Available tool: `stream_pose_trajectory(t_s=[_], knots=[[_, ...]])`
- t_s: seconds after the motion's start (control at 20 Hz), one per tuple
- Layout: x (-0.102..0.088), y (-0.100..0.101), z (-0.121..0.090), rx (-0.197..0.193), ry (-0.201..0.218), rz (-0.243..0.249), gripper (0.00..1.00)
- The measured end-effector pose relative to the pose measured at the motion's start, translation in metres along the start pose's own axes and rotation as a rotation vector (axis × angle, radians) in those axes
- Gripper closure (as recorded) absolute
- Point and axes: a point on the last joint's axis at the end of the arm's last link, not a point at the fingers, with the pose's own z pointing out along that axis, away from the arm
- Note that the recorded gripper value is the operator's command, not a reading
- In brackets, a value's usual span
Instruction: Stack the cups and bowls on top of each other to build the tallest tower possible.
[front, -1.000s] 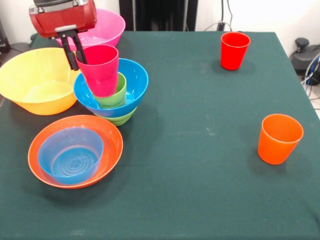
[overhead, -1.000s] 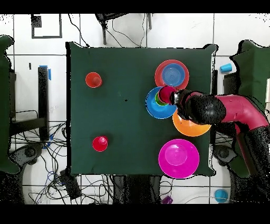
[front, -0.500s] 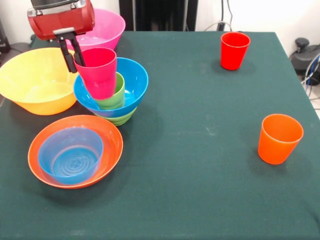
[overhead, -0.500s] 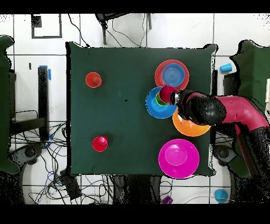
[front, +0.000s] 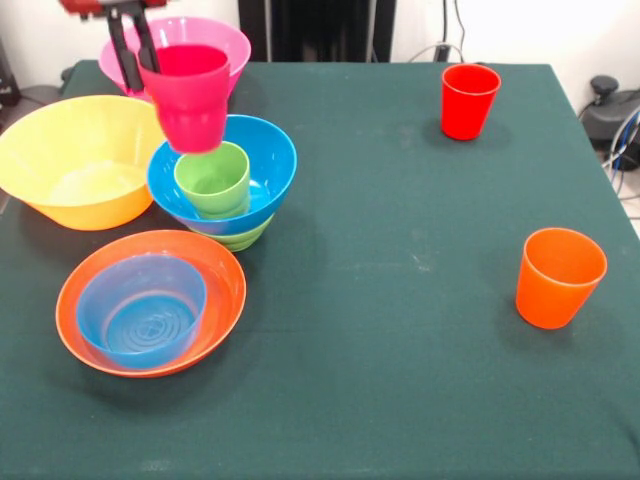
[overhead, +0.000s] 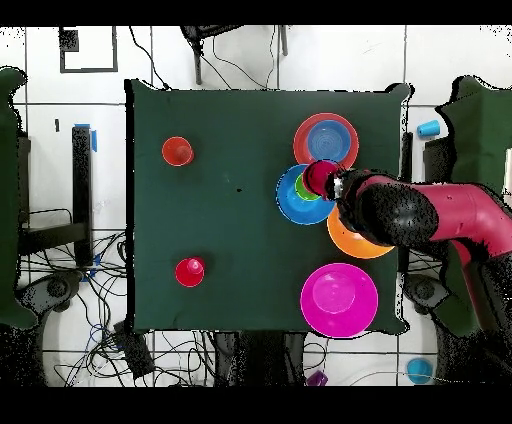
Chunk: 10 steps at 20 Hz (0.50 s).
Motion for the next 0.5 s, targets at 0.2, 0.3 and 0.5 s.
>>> stream_pose_trajectory(t_s=[0.2,0.3,0.5], knots=[[-0.007,0.01,-0.018,0.029,-0.005,-0.024,1.0],[-0.009,0.014,-0.02,0.037,-0.006,-0.035,1.0],[-0.013,0.028,-0.019,0.042,-0.003,-0.064,1.0]])
